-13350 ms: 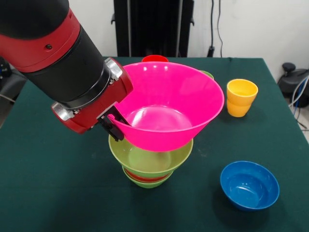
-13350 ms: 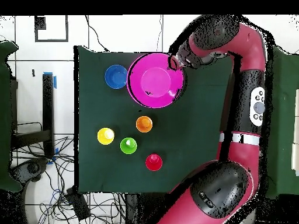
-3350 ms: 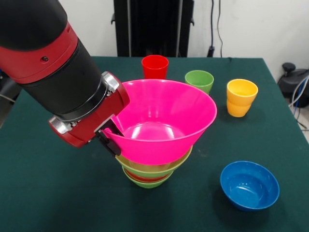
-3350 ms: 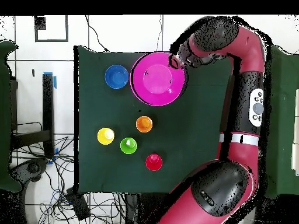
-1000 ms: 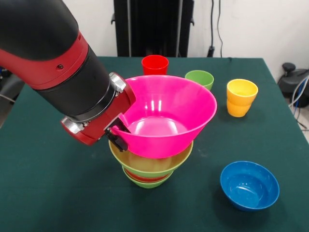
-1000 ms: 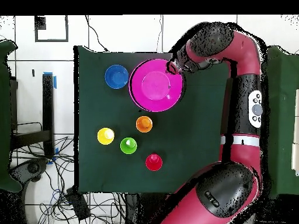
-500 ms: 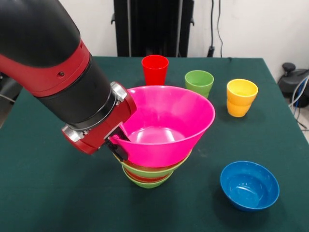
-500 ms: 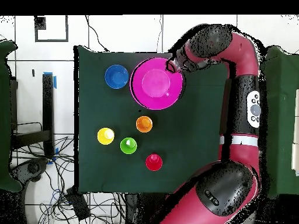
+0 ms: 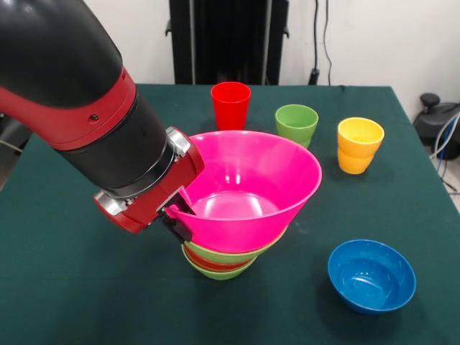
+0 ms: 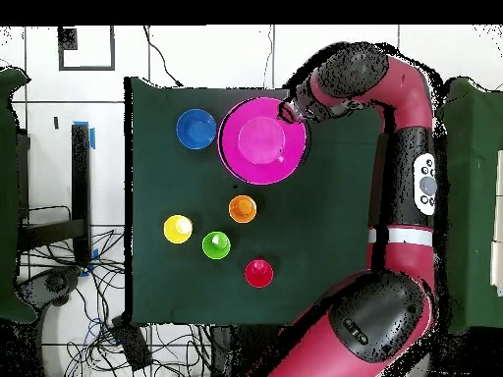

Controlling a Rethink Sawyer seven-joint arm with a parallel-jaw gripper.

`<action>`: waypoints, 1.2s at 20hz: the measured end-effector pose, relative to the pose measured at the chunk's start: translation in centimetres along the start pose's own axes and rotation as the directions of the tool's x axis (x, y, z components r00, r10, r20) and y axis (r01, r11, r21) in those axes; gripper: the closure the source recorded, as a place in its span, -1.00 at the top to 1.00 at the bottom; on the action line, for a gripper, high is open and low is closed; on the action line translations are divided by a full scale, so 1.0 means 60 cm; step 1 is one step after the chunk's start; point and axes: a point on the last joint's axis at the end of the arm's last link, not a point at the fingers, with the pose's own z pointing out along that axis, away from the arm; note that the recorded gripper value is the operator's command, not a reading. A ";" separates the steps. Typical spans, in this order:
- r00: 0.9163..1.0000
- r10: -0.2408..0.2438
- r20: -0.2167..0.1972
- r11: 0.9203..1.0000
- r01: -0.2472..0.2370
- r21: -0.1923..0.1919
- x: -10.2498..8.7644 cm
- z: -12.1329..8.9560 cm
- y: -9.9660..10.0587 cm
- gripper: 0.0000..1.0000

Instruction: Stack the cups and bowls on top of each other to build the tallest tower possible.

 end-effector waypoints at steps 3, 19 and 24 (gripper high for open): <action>1.000 0.000 -0.002 1.000 0.000 0.002 0.000 0.001 0.000 -1.00; 1.000 -0.001 -0.012 1.000 0.001 0.012 0.003 0.003 -0.002 -1.00; 1.000 -0.001 -0.015 1.000 0.001 0.015 0.003 0.003 -0.003 -1.00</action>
